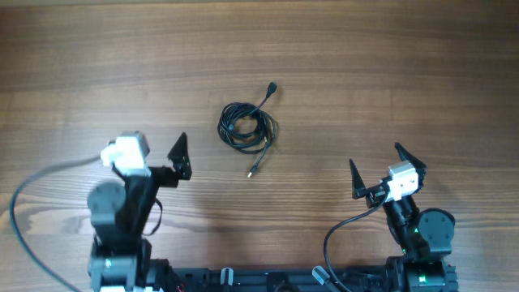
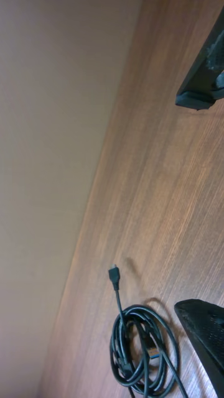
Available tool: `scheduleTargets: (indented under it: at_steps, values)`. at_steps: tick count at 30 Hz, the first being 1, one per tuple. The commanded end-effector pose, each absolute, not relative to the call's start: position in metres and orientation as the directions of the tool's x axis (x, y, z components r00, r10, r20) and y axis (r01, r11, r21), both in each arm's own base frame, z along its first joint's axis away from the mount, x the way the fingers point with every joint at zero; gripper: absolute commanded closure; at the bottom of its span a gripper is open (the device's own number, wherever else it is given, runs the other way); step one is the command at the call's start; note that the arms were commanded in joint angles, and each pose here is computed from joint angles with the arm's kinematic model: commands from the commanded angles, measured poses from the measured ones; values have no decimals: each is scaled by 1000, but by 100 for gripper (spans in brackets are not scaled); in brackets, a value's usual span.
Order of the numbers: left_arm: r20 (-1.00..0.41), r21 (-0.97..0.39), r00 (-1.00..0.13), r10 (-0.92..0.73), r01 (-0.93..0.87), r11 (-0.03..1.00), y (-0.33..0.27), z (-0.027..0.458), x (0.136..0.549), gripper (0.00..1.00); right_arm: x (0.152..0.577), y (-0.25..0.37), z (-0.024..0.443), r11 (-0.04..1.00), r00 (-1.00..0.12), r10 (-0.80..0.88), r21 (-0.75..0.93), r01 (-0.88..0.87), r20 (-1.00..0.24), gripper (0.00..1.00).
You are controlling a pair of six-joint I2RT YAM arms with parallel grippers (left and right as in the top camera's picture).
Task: Untangle cables
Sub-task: 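Move both grippers to the cable coil and grasp opposite sides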
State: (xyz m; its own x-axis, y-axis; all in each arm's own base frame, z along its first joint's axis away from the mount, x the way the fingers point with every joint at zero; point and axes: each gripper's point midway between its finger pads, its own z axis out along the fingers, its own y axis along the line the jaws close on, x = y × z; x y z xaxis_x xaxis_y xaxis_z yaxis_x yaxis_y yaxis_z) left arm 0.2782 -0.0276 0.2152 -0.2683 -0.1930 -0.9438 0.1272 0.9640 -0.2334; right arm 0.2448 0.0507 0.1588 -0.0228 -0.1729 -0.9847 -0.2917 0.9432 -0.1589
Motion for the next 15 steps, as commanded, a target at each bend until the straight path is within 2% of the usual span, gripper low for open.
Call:
scheduleTargets:
  at_steps: [1,4,7,9,15]
  values:
    - [-866,-381,-409,-288,167,909,-47,240,312,0,244,52,161,947,-24,-139,-126,-295,-990,0]
    - [-715,-524,-610,-341,145,839,-66,240,346,0,242,59,161,943,-71,18,41,-330,-997,0]
    - [-575,-662,-762,-297,221,716,-101,221,351,0,237,72,164,889,-163,215,262,-374,-963,0]
    - [-516,-708,-809,-281,218,672,-110,209,348,0,235,74,172,883,-179,213,268,-385,-961,0]
    - [-468,-720,-838,-282,176,671,-110,196,346,0,248,79,222,873,-274,205,302,-382,-940,0]
